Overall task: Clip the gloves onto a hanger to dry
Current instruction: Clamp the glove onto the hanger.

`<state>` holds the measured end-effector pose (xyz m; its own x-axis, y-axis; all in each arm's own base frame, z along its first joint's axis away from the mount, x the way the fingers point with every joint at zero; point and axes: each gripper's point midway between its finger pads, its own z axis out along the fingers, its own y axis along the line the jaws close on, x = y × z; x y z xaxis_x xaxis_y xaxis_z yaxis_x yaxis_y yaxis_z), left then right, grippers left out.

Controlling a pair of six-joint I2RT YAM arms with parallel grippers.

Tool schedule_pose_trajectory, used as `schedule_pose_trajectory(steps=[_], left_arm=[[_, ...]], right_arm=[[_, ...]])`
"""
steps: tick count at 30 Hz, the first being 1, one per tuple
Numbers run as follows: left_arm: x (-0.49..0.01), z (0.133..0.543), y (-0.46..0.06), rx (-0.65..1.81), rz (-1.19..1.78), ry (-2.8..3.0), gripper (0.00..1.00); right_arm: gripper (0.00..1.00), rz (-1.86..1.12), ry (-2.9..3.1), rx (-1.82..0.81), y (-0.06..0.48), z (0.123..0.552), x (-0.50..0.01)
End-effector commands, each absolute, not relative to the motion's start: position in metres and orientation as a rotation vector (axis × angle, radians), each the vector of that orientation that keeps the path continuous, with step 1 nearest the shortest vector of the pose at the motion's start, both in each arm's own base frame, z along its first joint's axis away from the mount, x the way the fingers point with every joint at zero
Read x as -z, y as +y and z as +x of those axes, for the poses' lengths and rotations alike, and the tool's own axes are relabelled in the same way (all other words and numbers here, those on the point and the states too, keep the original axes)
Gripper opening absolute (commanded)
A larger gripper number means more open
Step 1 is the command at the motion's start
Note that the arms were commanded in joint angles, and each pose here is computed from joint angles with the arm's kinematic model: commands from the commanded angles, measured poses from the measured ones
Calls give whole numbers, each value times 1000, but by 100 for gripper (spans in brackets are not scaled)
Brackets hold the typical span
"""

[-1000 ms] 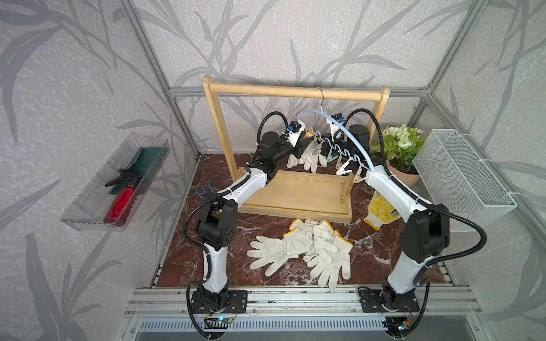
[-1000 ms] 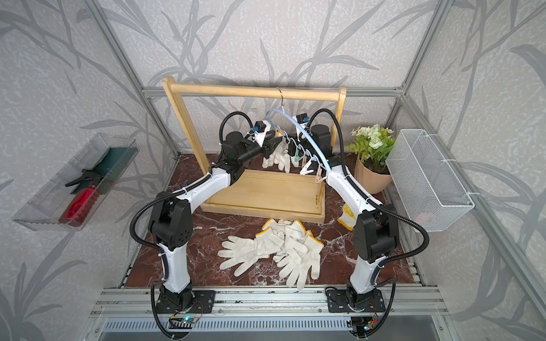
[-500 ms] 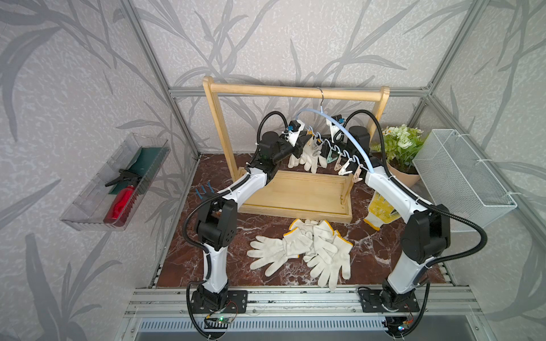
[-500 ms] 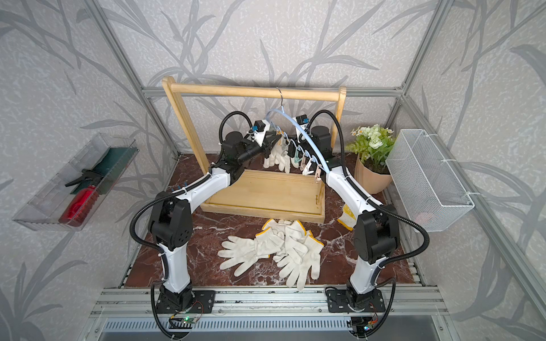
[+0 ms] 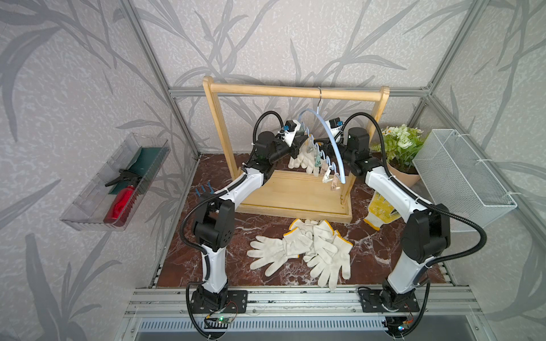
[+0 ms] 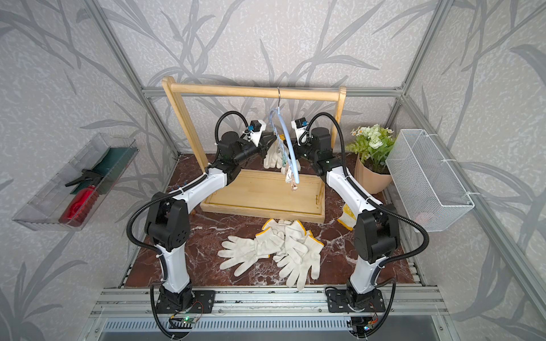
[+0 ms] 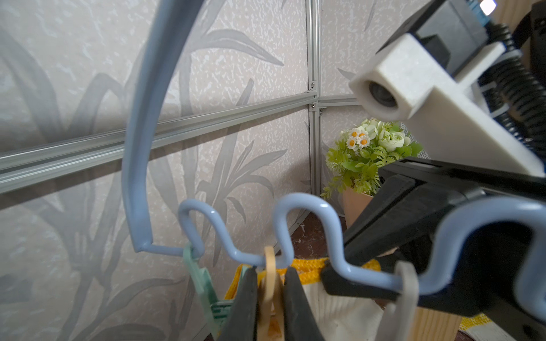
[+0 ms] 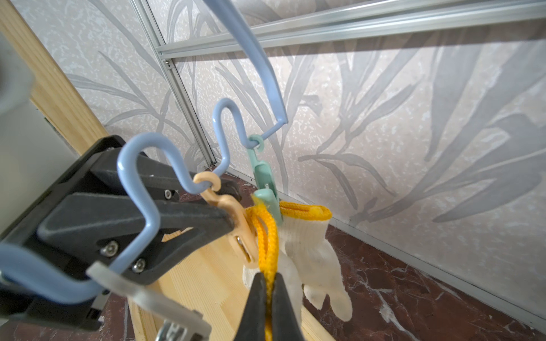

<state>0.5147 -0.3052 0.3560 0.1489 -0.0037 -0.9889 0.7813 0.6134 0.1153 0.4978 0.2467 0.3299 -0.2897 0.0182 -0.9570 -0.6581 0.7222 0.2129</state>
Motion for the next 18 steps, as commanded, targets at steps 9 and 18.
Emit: schedule_pose_trajectory(steps=[9,18], left_arm=[[-360,499,-285,770,788,1325,0],[-358,479,-288,877,888,1314,0]], right_arm=[[0,-687,1836,-784,260,487,-307],[0,-827,1836,-923,283,486,-297]])
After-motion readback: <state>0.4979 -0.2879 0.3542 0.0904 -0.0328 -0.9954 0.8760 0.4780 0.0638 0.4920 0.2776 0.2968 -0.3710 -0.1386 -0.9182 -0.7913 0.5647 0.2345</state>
